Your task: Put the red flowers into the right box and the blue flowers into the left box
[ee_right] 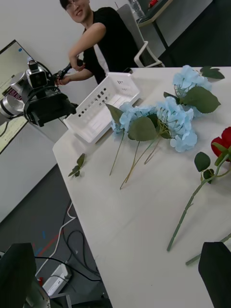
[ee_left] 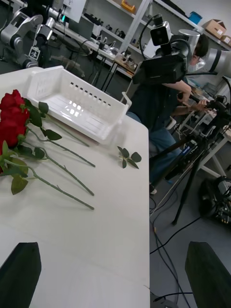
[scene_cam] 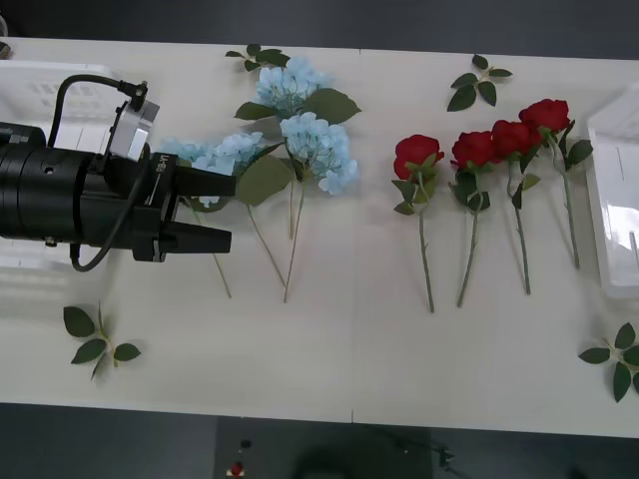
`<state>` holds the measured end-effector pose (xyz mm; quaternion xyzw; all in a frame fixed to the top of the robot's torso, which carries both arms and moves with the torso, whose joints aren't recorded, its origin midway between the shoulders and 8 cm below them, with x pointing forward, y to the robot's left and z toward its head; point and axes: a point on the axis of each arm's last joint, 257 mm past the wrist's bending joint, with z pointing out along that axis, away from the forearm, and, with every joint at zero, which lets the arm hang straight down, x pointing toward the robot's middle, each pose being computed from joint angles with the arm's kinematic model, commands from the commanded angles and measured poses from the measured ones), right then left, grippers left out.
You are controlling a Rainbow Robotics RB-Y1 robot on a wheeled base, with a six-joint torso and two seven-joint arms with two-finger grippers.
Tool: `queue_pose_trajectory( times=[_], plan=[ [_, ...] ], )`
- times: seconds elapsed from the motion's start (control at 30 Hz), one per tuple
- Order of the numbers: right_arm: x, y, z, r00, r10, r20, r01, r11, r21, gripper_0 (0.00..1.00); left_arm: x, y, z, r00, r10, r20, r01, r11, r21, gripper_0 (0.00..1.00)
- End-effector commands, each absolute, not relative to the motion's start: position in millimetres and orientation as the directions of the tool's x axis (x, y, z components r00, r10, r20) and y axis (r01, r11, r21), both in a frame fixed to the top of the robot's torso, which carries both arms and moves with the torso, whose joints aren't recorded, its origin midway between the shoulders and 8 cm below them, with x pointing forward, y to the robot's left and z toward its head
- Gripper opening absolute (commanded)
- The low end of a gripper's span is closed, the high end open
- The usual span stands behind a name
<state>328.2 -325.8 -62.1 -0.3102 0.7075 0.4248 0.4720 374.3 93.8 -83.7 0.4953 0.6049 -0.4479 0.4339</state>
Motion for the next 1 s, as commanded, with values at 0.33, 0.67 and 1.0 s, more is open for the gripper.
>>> queue_pose_trajectory(
  times=[0.33,0.67,1.0],
  plan=[
    [329.2,-346.3,-80.8,-0.425,-0.007,-0.905,-0.785,0.500,0.365,1.00,370.5,92.7,-74.7,-0.106,0.205,-0.973,0.991,0.096,-0.088,0.96],
    [386.9,-422.9,-73.3,-0.486,-0.122,-0.865,-0.616,0.750,0.240,1.00,380.8,99.0,-113.5,-0.227,0.170,-0.959,0.967,0.155,-0.201,0.96],
    [428.3,-449.0,-104.5,-0.709,0.181,-0.682,-0.141,0.911,0.388,1.00,471.6,169.4,-134.3,-0.440,0.193,-0.877,0.847,0.414,-0.334,1.00]
  ],
)
